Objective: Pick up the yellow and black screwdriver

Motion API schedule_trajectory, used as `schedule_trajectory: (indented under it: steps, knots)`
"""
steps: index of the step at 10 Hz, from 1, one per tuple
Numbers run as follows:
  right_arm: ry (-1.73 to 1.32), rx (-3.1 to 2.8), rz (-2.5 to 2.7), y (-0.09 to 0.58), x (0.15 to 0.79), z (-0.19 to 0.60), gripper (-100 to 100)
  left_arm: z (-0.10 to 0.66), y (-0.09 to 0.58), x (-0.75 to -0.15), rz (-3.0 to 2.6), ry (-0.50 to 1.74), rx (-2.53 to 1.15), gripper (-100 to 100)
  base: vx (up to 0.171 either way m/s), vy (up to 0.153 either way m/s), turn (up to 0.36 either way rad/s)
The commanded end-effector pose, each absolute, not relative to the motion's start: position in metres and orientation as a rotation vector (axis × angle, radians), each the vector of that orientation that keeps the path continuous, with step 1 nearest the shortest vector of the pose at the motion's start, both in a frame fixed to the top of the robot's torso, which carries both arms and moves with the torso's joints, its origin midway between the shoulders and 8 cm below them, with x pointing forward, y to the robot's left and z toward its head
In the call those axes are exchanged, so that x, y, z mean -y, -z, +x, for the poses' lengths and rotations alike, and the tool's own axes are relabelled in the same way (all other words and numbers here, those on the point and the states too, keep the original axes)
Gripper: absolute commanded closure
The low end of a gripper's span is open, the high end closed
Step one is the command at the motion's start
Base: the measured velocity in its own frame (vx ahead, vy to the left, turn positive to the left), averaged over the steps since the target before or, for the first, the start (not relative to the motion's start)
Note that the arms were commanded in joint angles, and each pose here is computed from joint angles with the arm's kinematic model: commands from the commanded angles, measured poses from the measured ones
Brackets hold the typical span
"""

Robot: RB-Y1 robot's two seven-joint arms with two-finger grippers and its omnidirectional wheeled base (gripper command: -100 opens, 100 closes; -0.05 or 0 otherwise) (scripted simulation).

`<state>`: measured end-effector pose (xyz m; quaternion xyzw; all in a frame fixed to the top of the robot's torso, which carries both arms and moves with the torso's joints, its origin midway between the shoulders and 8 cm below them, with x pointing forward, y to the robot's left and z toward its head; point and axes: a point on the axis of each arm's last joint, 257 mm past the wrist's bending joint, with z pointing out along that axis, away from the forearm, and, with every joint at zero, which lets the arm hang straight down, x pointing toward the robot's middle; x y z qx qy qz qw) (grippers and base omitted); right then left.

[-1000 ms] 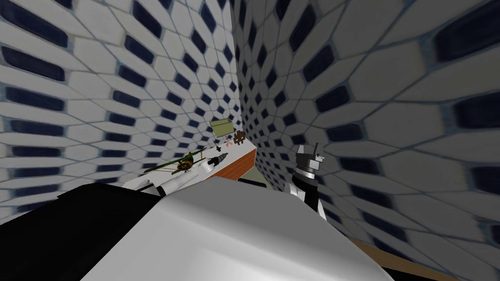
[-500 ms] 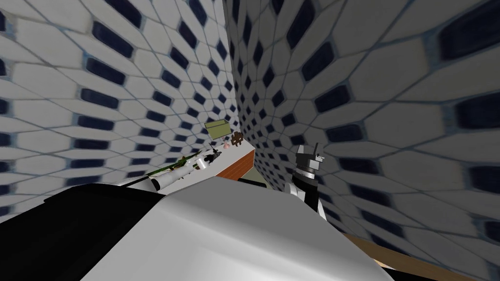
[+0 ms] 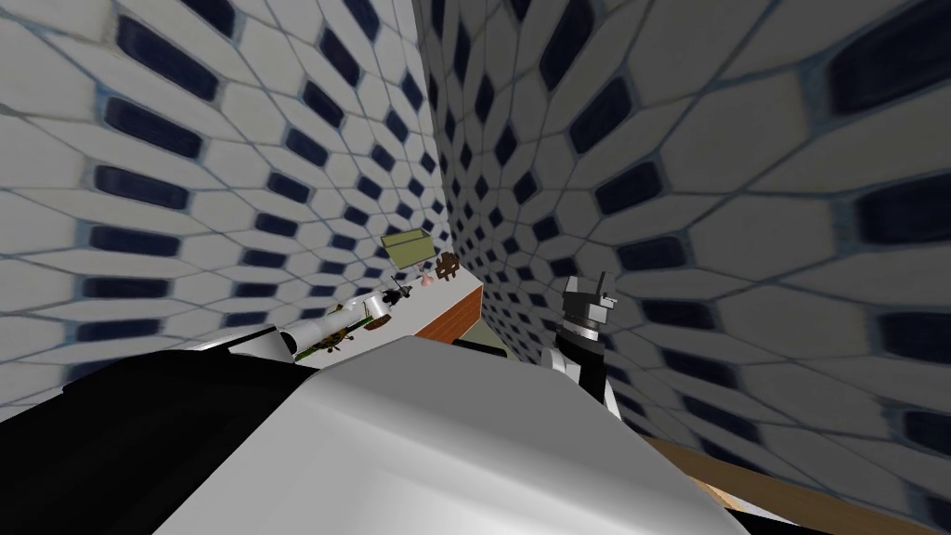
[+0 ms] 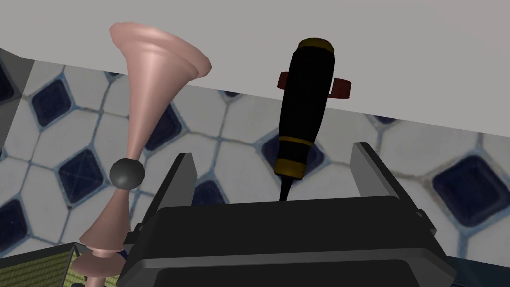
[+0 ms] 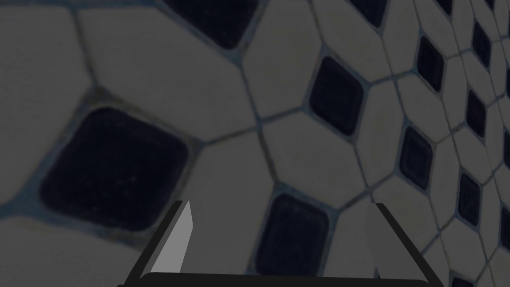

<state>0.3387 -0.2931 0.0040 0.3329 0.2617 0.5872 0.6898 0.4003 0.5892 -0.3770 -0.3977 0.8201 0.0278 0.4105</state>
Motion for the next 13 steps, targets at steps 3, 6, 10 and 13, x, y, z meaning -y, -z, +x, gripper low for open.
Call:
schedule_trajectory:
  steps: [3, 6, 10, 13]
  knots:
    - [-1.313, -0.585, 0.744, -0.004, 0.293, 0.339, 0, 0.398, 0.362, -0.615, -0.993, -0.152, -2.049, -100, 0.025, 0.016, -0.044]
    - [-1.313, -0.585, 0.745, -0.004, 0.293, 0.339, 0, 0.4, 0.367, -0.596, -0.942, -0.127, -2.075, -100, 0.034, -0.036, 0.122]
    - [-1.313, -0.585, 0.744, -0.004, 0.293, 0.339, 0, 0.401, 0.369, -0.589, -0.924, -0.118, -2.082, -100, 0.021, -0.023, 0.071]
    - [-1.313, -0.585, 0.744, -0.004, 0.293, 0.339, 0, 0.401, 0.369, -0.589, -0.924, -0.118, -2.082, -100, -0.003, 0.003, -0.011]
